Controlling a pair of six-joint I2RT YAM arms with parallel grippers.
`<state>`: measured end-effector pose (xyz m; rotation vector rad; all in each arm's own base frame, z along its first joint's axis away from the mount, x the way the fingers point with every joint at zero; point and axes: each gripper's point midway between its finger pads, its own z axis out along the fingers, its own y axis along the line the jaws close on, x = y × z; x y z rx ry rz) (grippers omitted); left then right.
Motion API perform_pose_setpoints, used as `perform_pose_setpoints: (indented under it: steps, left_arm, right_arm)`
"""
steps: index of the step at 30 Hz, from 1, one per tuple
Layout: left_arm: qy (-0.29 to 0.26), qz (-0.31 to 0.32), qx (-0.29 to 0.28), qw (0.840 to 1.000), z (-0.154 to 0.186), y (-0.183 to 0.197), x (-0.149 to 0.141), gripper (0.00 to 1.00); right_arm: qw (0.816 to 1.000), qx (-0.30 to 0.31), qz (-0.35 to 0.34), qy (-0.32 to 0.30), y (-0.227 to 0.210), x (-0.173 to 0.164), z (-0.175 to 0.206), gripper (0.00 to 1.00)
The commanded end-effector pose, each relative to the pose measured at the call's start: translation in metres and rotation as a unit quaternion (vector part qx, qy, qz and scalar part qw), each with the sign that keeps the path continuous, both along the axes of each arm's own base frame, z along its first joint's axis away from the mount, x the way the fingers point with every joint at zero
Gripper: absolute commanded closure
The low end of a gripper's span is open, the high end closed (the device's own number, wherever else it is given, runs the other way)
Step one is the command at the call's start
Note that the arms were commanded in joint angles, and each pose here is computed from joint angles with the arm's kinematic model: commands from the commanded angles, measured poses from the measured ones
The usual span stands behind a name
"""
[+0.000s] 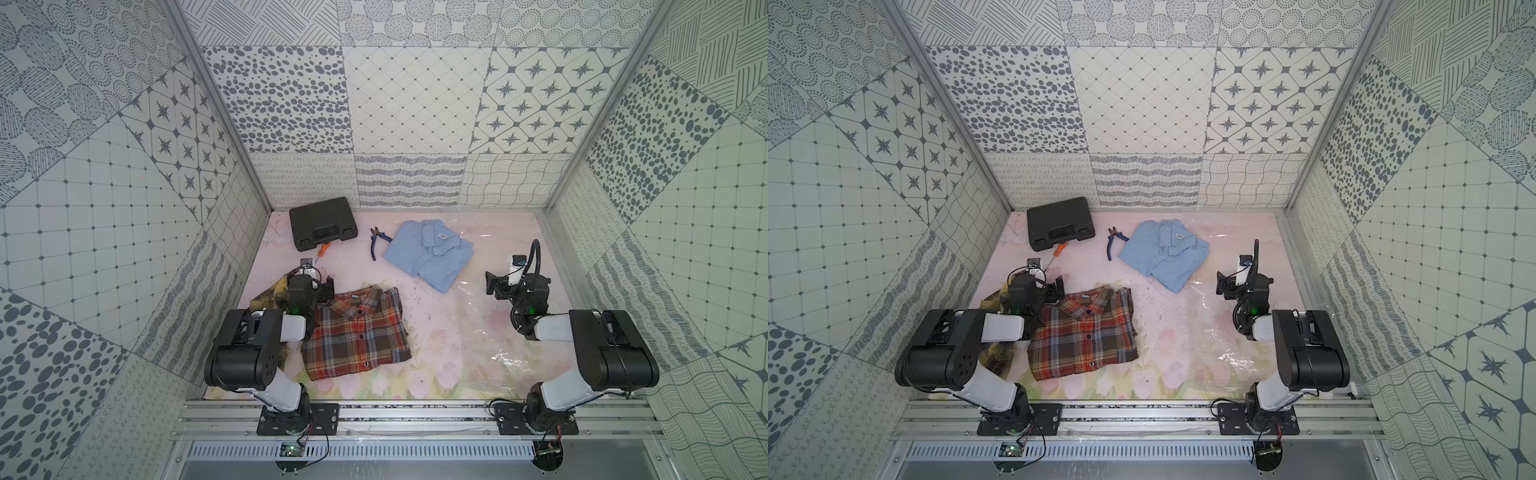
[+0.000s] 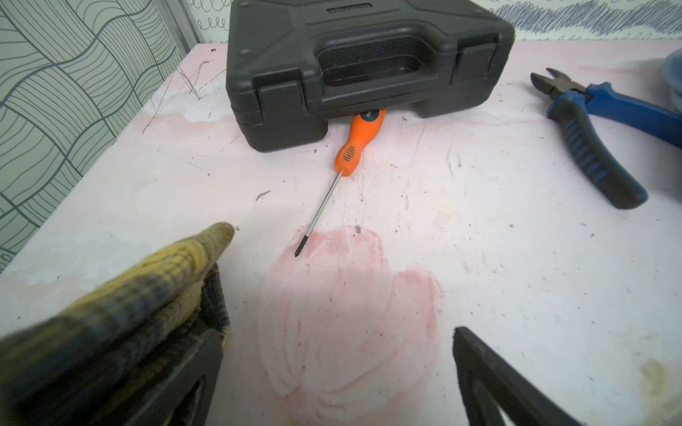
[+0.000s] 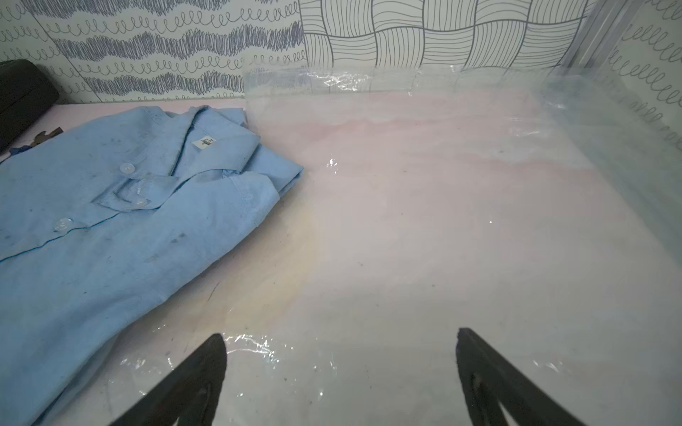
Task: Place the folded shirt into the vacuum bag
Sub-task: Pick up the shirt in the vacuum bag.
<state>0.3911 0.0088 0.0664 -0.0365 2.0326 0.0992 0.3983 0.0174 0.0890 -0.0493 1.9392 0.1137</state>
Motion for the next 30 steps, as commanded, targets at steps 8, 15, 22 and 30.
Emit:
perform_pose_setpoints:
  steps: [8,15,22,30]
  left_arm:
    - [-0.021,0.003,-0.002,1.0,0.011,0.001,0.006,0.01]
    - [-0.022,0.002,-0.003,1.0,0.011,0.001,0.006,0.01]
    - [-0.022,0.002,-0.003,1.0,0.011,0.001,0.007,0.01]
    - [0.025,0.019,0.025,0.999,0.046,-0.004,0.011,0.01]
  right_arm:
    - [1.0,0.003,0.001,-0.03,0.0,0.007,0.016,0.02]
    - [1.0,0.003,0.001,-0.031,0.0,0.007,0.016,0.02]
    - [1.0,0.003,0.0,-0.03,0.0,0.007,0.016,0.02]
    - [0.999,-0.04,-0.026,0.022,0.006,0.025,0.052,0.02]
